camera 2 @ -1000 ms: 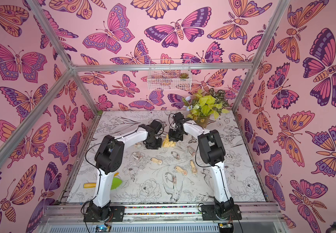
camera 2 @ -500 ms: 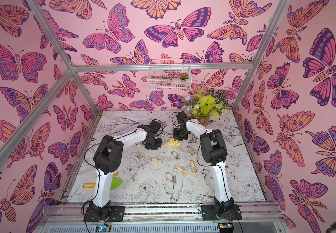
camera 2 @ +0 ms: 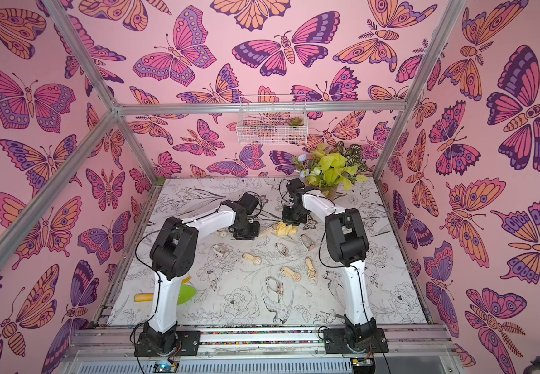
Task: Wipe the watch dial
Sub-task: Wipe the dirt from the watch dial, then pick up the watch at the center of the board.
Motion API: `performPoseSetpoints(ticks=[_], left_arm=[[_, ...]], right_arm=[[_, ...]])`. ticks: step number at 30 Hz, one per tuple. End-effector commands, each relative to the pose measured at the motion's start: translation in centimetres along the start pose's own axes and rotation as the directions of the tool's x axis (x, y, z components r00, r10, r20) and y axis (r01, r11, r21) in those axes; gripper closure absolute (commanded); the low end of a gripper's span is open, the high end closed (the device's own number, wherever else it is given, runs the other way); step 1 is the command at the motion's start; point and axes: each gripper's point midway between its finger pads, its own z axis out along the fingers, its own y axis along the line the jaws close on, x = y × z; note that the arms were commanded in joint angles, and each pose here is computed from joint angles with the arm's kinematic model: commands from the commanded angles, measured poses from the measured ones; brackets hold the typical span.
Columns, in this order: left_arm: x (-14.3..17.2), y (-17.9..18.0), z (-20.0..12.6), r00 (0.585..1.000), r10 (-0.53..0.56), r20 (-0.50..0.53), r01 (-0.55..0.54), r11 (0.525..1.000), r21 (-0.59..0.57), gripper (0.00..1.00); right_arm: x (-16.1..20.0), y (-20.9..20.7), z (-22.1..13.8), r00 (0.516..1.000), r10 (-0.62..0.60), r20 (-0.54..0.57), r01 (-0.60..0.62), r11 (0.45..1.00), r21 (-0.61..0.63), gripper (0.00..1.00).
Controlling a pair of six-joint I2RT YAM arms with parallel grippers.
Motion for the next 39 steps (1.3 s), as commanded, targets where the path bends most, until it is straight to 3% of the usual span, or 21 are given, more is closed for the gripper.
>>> performPoseSetpoints(ticks=[1, 7, 14, 16, 21, 33, 39], left_arm=[[1.3, 2.3, 0.5, 0.998, -0.018, -0.056, 0.013, 0.996, -0.092, 1.00], [-0.9, 0.8, -1.9, 1.000, -0.009, 0.009, 0.009, 0.997, -0.071, 1.00], [-1.6, -0.4, -6.0, 0.997, -0.010, 0.082, 0.017, 0.996, -0.084, 0.98], [-1.2, -0.5, -7.1, 0.995, -0.030, 0.092, 0.039, 0.995, -0.093, 0.78], [0.7, -0.3, -9.5, 0.991, -0.085, 0.103, 0.098, 0.987, -0.124, 0.00], [5.7, -1.1, -11.4, 0.971, -0.234, 0.045, 0.236, 0.969, -0.066, 0.00], [8.2, -0.8, -11.3, 0.920, -0.392, 0.021, 0.393, 0.918, -0.057, 0.00]], right_arm=[[-1.5, 3.1, -6.0, 0.992, -0.060, 0.111, 0.070, 0.993, -0.094, 1.00], [0.4, 4.4, -9.8, 0.987, -0.083, 0.138, 0.105, 0.981, -0.165, 1.00], [3.6, 3.2, -10.7, 0.987, -0.086, 0.133, 0.108, 0.979, -0.172, 1.00], [4.4, 2.7, -10.8, 0.988, -0.085, 0.129, 0.107, 0.980, -0.168, 1.00], [6.2, 1.8, -11.1, 0.988, -0.076, 0.133, 0.098, 0.981, -0.166, 1.00], [9.0, 0.2, -11.2, 0.988, -0.042, 0.147, 0.067, 0.984, -0.167, 1.00], [9.8, 0.0, -11.5, 0.985, -0.027, 0.168, 0.057, 0.983, -0.175, 1.00]])
